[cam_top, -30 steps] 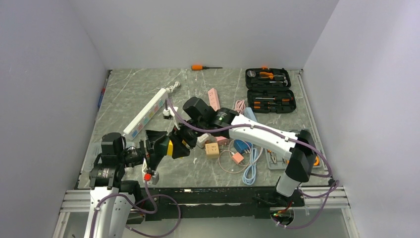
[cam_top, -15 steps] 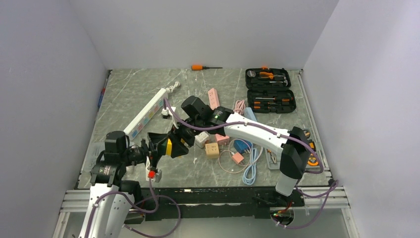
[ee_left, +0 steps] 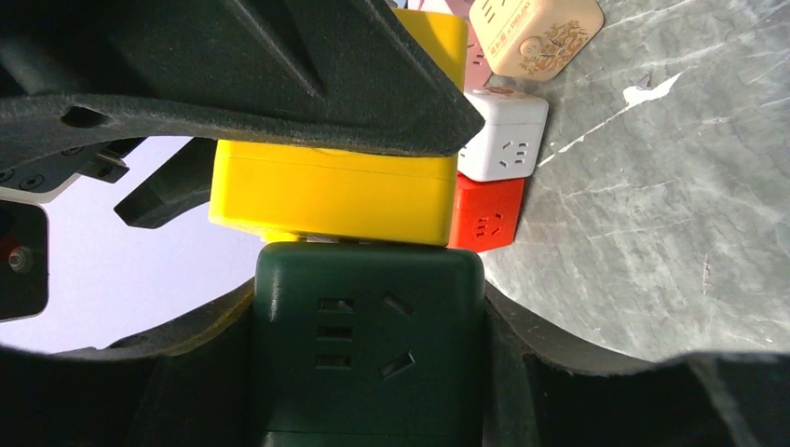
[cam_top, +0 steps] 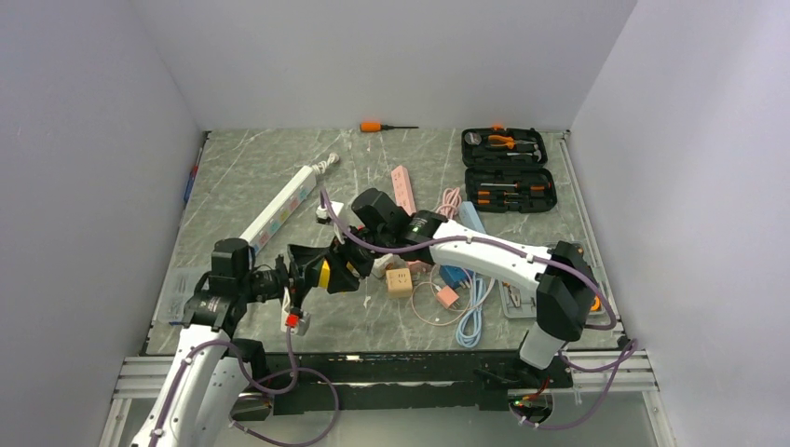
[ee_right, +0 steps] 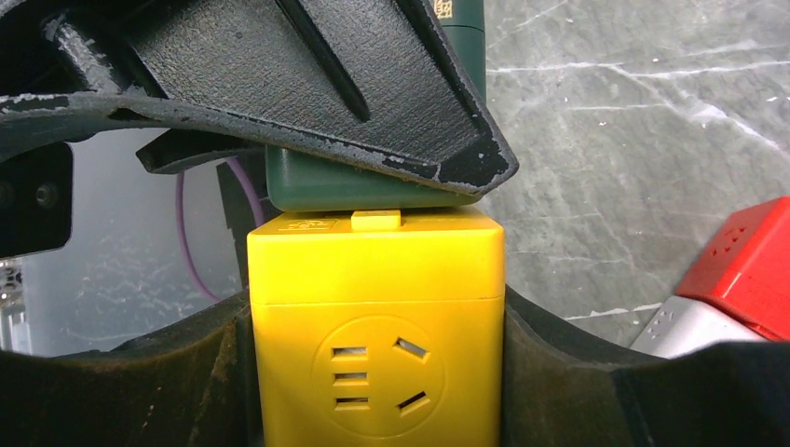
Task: Pull the plug off the socket
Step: Remove the plug from the socket, then place the plug at the center of the board.
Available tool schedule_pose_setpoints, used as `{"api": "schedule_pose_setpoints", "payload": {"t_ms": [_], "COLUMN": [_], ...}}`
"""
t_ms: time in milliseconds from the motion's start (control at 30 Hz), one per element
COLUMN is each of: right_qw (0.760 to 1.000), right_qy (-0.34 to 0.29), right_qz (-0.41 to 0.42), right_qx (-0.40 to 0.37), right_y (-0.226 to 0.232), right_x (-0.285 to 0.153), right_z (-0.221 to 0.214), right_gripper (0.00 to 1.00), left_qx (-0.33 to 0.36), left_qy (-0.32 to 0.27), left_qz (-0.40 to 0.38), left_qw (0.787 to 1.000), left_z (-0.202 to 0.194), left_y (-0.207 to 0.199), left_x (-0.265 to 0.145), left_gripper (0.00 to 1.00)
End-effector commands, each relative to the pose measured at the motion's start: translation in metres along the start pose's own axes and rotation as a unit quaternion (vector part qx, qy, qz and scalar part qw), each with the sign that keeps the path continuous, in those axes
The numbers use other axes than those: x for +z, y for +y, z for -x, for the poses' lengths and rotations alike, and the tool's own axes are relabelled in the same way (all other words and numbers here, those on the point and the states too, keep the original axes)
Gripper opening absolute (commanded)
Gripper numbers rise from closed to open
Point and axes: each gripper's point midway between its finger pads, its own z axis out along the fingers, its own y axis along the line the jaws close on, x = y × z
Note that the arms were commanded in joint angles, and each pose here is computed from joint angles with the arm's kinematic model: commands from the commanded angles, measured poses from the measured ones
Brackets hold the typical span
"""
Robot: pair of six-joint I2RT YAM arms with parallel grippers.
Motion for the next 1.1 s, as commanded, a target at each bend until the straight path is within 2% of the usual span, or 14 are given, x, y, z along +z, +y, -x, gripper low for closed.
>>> {"api": "schedule_pose_setpoints", "payload": {"t_ms": [0,300,467,667,767,867,1000,1067], "right_qw": [0.990,0.977,0.970,0.968,0.963,0.941,0.890,0.867], "right_qy": [0.082,0.088,0.100,0.101,0.089,0.058,-0.012,-0.027], "right_qz": [-0.087,-0.160,-0.174,-0.175,-0.206,-0.286,-0.386,-0.420], "right_qx": [0.072,0.108,0.134,0.148,0.151,0.169,0.244,0.266], "right_y": [-0.025,-0.037,-0.033,-0.024,-0.031,-0.066,-0.125,-0.145], "right_x": [-0.032,-0.057,-0.070,-0.085,-0.093,-0.107,-0.135,-0.143], "right_z": [-0.059,-0.100,-0.123,-0.134,-0.131,-0.120,-0.102,-0.100], "right_gripper": [0.00,0.00,0.00,0.00,0.00,0.00,0.00,0.00], "left_qx": [0.020,0.028,0.025,0.046,0.054,0.046,0.047,0.039], "left_qy": [0.098,0.134,0.147,0.145,0.136,0.135,0.135,0.126], "left_qz": [0.000,-0.006,-0.014,-0.032,-0.030,-0.037,-0.069,-0.076], "left_qw": [0.995,0.991,0.989,0.988,0.989,0.989,0.987,0.988], "left_z": [-0.043,-0.065,-0.075,-0.077,-0.074,-0.073,-0.072,-0.068], "left_y": [0.008,0.004,0.002,-0.003,-0.002,-0.004,-0.016,-0.015], "left_x": [-0.011,-0.010,-0.010,-0.008,-0.007,-0.006,-0.007,-0.008], "left_gripper": [0.00,0.00,0.00,0.00,0.00,0.00,0.00,0.00]}}
